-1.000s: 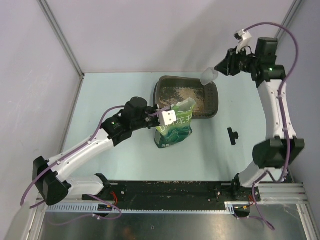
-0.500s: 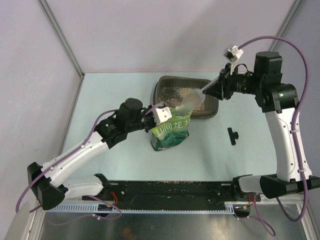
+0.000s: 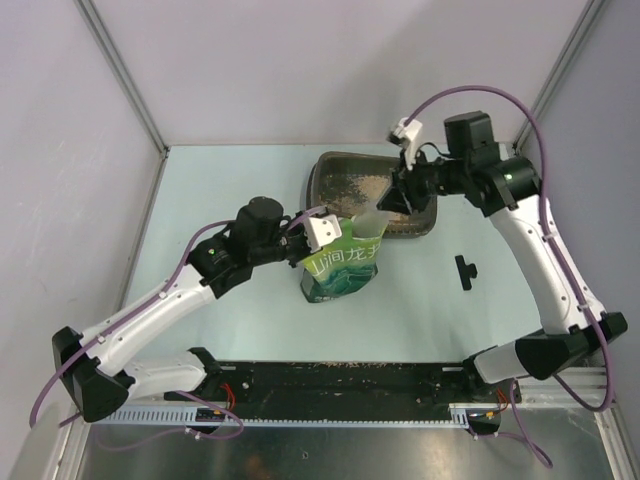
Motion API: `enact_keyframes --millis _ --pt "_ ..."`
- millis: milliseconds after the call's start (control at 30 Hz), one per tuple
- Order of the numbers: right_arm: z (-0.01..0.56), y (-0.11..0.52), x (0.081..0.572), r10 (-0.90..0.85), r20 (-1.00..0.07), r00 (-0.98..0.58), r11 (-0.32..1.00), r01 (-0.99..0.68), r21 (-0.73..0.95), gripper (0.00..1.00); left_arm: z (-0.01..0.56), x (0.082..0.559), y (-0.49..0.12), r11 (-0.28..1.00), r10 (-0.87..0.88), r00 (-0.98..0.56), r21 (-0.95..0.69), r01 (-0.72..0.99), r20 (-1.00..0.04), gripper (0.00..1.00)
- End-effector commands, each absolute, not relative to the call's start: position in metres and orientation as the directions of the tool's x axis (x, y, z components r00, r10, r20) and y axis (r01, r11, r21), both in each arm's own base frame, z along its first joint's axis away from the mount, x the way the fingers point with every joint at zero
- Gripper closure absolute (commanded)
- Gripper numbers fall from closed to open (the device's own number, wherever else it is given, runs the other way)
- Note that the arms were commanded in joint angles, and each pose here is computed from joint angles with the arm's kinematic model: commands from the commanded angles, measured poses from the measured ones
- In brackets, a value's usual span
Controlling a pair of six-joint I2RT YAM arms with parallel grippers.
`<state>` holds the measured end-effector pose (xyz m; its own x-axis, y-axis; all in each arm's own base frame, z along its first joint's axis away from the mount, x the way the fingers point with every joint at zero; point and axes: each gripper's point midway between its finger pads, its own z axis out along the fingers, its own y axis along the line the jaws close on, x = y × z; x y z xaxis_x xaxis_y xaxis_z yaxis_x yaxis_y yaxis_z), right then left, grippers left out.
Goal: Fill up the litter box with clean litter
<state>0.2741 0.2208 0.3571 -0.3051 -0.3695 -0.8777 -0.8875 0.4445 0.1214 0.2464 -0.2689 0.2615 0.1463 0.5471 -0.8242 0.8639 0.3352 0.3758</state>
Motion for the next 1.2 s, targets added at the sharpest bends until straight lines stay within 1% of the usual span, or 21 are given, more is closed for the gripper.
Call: enact_keyframes --millis 0,33,67,100,133,200,233,333,433,567,600,700,767,967,1033,1067,1133,1167 --pt "0.347 0.239 0.274 -0.479 -0.851 -0.214 0.38 -0.925 0.019 1.0 0.339 0.245 -0.272 0.39 0.385 0.313 0.46 0.798 -0.868 1.0" --pt "0.331 0.237 0.287 -0.516 -0.818 -0.252 0.43 -0.903 0.007 1.0 0.34 0.245 -0.272 0.387 0.386 0.318 0.465 0.796 -0.866 1.0" --pt "0.329 0.241 0.292 -0.516 -0.817 -0.259 0.456 -0.89 -0.006 1.0 0.342 0.245 -0.272 0.389 0.381 0.321 0.465 0.795 -0.867 1.0" --pt "0.327 0.241 0.298 -0.449 -0.815 -0.366 0.551 -0.832 0.07 1.0 0.342 0.244 -0.271 0.388 0.379 0.322 0.465 0.796 -0.867 1.0" --pt "0.317 0.232 0.311 -0.417 -0.803 -0.427 0.648 -0.759 0.068 1.0 0.342 0.244 -0.271 0.388 0.38 0.321 0.465 0.796 -0.867 1.0" --pt "0.316 0.23 0.319 -0.328 -0.8 -0.502 0.738 -0.665 0.115 1.0 0.341 0.242 -0.271 0.386 0.379 0.32 0.462 0.798 -0.868 1.0" --pt "0.311 0.22 0.326 -0.277 -0.788 -0.549 0.817 -0.567 0.108 1.0 0.341 0.242 -0.271 0.386 0.377 0.318 0.46 0.8 -0.87 1.0" --pt "0.313 0.211 0.33 -0.207 -0.798 -0.566 0.877 -0.469 0.105 1.0 0.343 0.242 -0.274 0.383 0.368 0.315 0.452 0.806 -0.875 1.0" --pt "0.292 0.217 0.329 -0.225 -0.773 -0.593 0.879 -0.466 0.103 1.0 0.345 0.242 -0.275 0.382 0.363 0.318 0.451 0.807 -0.876 1.0" --pt "0.252 0.225 0.328 -0.227 -0.708 -0.669 0.884 -0.446 0.138 1.0 0.341 0.241 -0.275 0.38 0.367 0.311 0.446 0.81 -0.877 1.0" --pt "0.234 0.225 0.325 -0.237 -0.675 -0.699 0.885 -0.441 0.146 1.0 0.34 0.24 -0.275 0.378 0.366 0.309 0.444 0.812 -0.878 1.0" --pt "0.204 0.229 0.32 -0.243 -0.631 -0.737 0.884 -0.436 0.168 1.0 0.337 0.239 -0.275 0.377 0.372 0.309 0.447 0.811 -0.875 1.0" --pt "0.197 0.235 0.324 -0.231 -0.64 -0.733 0.879 -0.439 0.185 1.0 0.334 0.239 -0.275 0.375 0.374 0.305 0.443 0.814 -0.876 1.0" --pt "0.165 0.26 0.313 -0.242 -0.579 -0.779 0.836 -0.47 0.284 1.0 0.331 0.236 -0.278 0.367 0.373 0.304 0.44 0.819 -0.877 1.0" --pt "0.163 0.272 0.307 -0.229 -0.542 -0.808 0.789 -0.48 0.382 1.0 0.33 0.237 -0.278 0.367 0.374 0.306 0.443 0.818 -0.875 1.0" --pt "0.17 0.281 0.3 -0.222 -0.525 -0.822 0.735 -0.495 0.464 1.0 0.331 0.237 -0.278 0.368 0.377 0.308 0.446 0.816 -0.874 1.0" --pt "0.18 0.289 0.299 -0.18 -0.493 -0.851 0.662 -0.475 0.579 1.0 0.329 0.238 -0.277 0.37 0.381 0.309 0.45 0.813 -0.871 1.0" --pt "0.191 0.29 0.295 -0.168 -0.465 -0.869 0.588 -0.467 0.66 1.0 0.329 0.239 -0.276 0.369 0.386 0.315 0.458 0.809 -0.867 1.0"
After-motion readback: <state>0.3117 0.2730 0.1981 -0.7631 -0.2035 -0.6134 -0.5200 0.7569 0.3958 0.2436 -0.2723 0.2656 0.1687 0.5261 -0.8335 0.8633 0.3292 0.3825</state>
